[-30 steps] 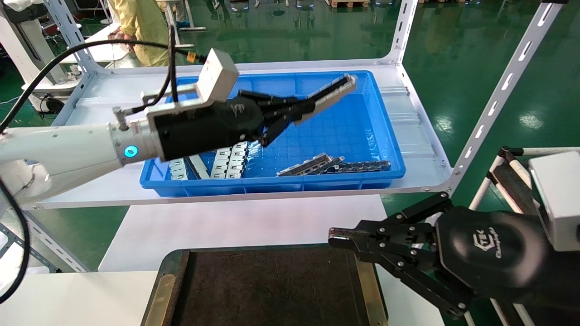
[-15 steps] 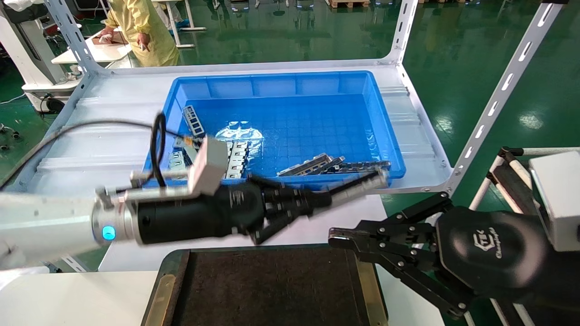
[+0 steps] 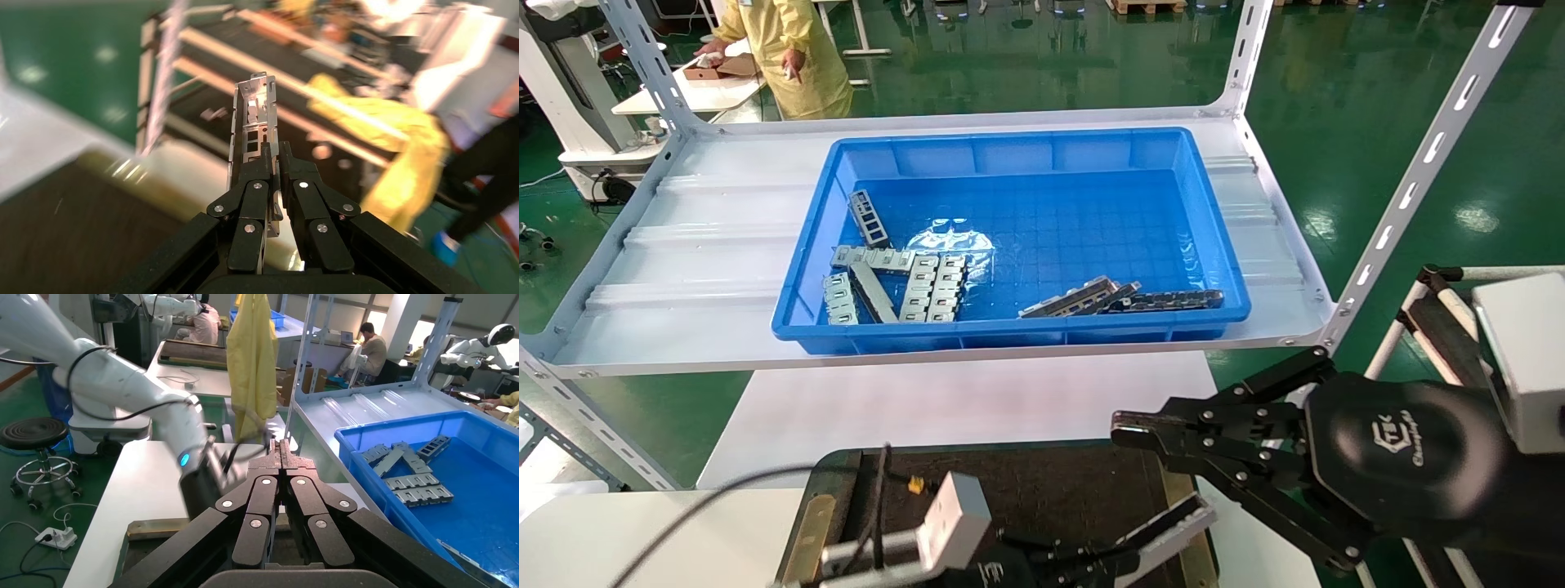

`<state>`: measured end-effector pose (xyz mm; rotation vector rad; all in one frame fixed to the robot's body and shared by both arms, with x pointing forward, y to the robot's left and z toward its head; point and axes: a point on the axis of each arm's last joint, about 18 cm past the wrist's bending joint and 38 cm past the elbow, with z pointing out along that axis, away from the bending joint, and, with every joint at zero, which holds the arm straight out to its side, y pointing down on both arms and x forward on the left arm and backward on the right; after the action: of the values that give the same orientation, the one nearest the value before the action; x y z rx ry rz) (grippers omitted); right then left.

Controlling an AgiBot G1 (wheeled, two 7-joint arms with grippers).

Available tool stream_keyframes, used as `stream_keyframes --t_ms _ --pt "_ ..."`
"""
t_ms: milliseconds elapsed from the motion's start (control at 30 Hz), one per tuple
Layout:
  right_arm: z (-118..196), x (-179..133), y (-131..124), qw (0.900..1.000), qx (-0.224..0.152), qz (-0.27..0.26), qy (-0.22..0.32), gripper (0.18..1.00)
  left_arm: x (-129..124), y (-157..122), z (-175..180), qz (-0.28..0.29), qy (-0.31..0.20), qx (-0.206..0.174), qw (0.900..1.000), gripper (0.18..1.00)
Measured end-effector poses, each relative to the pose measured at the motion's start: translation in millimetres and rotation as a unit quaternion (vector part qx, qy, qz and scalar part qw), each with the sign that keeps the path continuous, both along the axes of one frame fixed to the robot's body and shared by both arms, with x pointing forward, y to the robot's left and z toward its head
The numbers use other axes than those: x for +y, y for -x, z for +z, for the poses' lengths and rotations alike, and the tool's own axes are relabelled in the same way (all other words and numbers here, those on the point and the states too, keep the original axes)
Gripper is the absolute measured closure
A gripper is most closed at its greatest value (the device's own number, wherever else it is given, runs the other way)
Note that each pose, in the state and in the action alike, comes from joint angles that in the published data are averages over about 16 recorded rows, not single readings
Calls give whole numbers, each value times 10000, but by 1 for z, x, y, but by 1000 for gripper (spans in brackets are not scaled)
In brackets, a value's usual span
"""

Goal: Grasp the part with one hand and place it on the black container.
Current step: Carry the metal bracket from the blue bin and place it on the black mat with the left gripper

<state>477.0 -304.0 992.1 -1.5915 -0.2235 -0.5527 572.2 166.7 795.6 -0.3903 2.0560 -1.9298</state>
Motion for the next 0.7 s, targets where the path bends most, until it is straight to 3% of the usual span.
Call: stream_keyframes --t_ms 300,700 --pt "0 0 0 10000 0 0 0 988 -25 0 -55 1097 310 637 9914 982" --pt "0 0 0 10000 0 0 0 988 -66 -27 -79 2252 836 1090 9646 983"
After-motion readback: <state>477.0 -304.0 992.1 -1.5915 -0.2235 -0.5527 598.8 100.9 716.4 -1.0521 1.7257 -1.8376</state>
